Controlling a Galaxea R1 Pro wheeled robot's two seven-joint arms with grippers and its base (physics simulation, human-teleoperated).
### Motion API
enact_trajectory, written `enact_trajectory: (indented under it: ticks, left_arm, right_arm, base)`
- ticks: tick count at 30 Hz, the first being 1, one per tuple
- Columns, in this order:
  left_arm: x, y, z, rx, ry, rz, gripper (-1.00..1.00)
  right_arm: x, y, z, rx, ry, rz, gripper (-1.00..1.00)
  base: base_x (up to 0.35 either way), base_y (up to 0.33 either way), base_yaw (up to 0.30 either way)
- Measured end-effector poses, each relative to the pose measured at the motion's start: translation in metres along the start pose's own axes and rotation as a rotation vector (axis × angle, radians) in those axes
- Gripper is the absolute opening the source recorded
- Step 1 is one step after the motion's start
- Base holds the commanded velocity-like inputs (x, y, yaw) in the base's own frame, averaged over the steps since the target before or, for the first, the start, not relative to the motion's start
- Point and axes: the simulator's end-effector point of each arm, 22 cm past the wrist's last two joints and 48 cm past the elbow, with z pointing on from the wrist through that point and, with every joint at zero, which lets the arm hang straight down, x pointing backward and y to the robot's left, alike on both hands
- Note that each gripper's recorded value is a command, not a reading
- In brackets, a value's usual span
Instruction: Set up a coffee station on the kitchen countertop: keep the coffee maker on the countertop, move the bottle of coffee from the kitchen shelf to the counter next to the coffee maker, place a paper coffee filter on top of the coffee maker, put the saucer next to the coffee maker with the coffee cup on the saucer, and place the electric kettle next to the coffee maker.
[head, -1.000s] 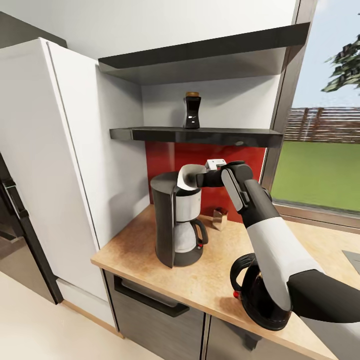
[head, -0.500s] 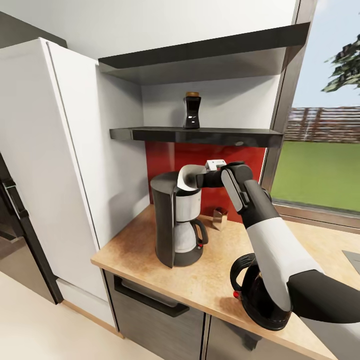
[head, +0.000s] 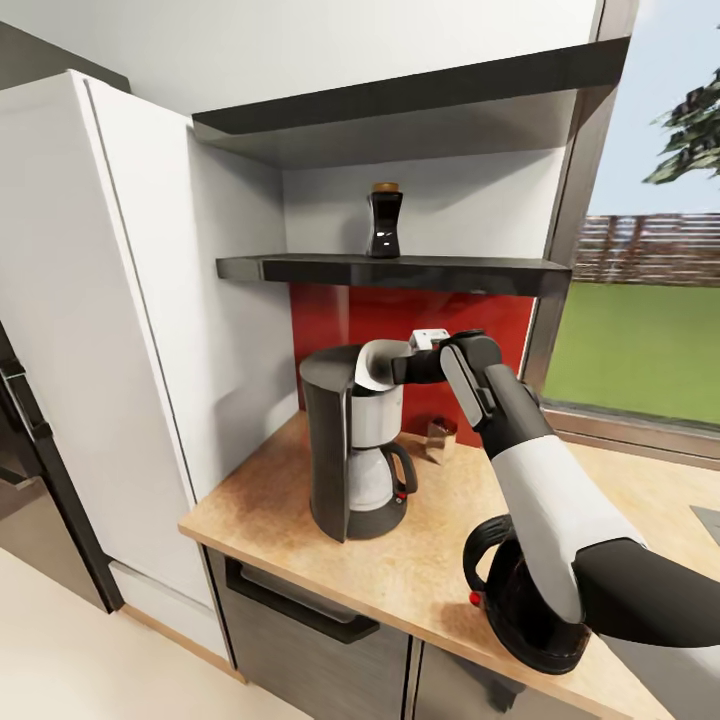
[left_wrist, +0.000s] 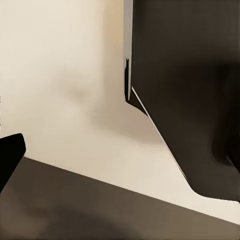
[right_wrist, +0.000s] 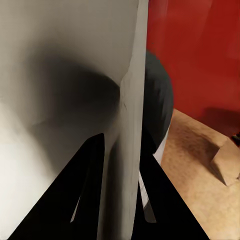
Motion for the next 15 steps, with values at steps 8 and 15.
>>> enact_trajectory:
  ticks: [8,15]
  left_arm:
    - [0.0,0.0,0.0,0.0,0.0,0.0,1.0]
    - [0.0,0.0,0.0,0.001,0.0,0.0,1.0]
  right_arm:
    - [0.002,-0.002,0.001,0.004,0.004,0.0,-1.0]
    - [0.01,-0.005,0.005,0.008,0.027,0.006,-1.0]
  base:
    - [0.009,0.0,0.0]
    - [0.094,0.0,0.0]
